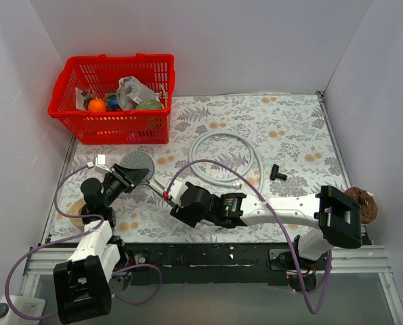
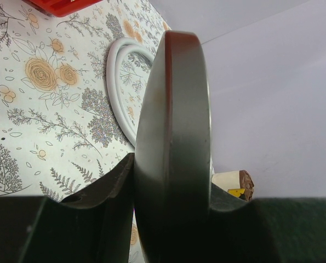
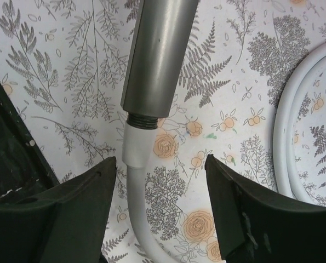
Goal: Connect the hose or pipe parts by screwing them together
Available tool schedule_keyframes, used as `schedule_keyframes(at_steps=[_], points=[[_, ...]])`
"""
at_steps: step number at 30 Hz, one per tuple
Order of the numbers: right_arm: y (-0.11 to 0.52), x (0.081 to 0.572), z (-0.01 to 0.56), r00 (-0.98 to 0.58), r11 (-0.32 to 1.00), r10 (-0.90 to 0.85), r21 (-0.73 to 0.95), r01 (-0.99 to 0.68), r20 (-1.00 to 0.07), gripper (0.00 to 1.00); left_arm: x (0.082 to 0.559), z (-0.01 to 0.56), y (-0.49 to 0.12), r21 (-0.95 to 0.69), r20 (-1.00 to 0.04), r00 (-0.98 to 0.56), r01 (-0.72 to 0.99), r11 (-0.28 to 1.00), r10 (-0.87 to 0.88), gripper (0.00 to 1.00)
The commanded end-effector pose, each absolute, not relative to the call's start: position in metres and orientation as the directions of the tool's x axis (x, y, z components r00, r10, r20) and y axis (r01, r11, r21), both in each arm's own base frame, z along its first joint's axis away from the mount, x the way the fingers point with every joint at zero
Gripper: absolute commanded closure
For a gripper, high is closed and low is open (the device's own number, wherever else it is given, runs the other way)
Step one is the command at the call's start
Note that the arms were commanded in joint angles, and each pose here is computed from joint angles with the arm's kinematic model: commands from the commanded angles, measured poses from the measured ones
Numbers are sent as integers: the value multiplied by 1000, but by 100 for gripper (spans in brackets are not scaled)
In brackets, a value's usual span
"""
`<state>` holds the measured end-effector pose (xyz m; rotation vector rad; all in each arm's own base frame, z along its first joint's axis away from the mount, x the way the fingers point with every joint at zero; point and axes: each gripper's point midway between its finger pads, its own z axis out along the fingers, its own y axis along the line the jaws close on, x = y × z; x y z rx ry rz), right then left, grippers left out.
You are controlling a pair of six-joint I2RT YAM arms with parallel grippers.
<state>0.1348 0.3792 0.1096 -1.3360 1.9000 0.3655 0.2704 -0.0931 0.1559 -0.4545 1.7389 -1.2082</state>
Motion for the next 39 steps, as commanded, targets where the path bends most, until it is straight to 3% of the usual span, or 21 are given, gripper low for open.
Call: schedule_keyframes(at_steps=[1,5,14,19,29,39], points=[[400,143,132,-134,451,-581,-181,-874,-803,29,269,168,-95,-863,-504,-479,244,442,-719,100],[407,142,127,-138,441,-577,-165,-882,-805,37,269,169,-95,-863,-504,-479,247,441,-719,100],[410,140,117,-160,443,-587,-149,-884,-794,39,269,169,-95,-863,-505,-479,250,440,-718,100],[415,138,113,-169,434,-590,-133,-891,-790,47,269,170,-95,-862,-507,-477,252,440,-718,100],[424,144,121,-198,454,-519,-71,-888,-832,83,267,170,-96,-859,-511,-479,259,441,-714,100],[450,135,141,-203,315,-429,65,-947,-880,98,265,171,-99,-859,-512,-491,274,433,-705,100]])
